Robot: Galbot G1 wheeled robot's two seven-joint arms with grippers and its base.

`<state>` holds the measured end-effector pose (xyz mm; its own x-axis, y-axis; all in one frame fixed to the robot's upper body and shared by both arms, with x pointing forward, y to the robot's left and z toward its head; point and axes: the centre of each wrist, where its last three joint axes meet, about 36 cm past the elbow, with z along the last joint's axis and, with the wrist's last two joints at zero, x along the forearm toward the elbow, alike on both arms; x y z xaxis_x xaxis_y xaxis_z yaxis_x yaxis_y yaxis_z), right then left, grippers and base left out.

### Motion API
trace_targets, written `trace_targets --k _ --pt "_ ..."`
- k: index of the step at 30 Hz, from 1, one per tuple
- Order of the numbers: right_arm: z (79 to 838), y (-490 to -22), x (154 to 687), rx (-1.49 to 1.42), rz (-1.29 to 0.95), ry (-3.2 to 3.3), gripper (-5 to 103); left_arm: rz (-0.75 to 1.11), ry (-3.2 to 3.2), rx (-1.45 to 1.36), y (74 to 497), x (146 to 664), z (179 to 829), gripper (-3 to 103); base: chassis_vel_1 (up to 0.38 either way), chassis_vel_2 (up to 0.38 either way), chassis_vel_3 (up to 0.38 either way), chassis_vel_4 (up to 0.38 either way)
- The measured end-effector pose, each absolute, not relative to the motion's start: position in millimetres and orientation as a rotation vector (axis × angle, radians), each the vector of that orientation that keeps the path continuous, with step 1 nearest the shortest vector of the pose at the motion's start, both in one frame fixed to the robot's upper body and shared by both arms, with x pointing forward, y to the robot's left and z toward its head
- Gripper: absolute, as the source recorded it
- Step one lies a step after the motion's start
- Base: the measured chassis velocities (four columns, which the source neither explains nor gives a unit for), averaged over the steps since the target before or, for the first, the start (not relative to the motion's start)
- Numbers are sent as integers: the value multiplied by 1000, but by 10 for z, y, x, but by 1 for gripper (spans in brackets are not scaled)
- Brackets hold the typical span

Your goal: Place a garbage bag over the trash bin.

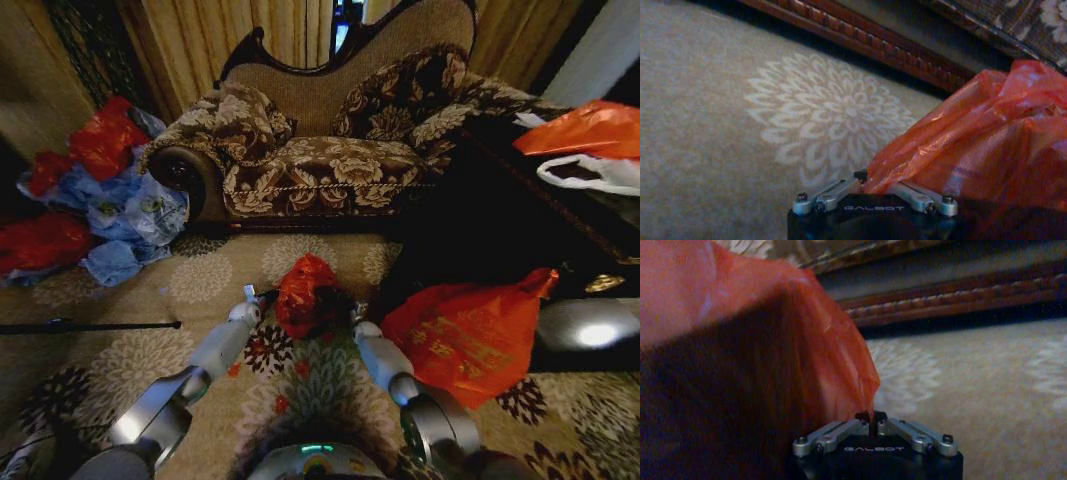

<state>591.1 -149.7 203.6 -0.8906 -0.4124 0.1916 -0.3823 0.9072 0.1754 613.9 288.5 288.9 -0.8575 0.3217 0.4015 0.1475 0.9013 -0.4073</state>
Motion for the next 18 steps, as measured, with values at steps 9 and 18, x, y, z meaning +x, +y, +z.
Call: trace_targets --k 9,18 --pt "1919 -1458 5782 652 -162 -2804 0 497 -2577 -322 2967 6042 2749 0 0 0 0 0" --pt "1943 -1393 5719 661 -186 -2828 0 467 -2574 -315 3050 5973 2674 0 0 0 0 0"
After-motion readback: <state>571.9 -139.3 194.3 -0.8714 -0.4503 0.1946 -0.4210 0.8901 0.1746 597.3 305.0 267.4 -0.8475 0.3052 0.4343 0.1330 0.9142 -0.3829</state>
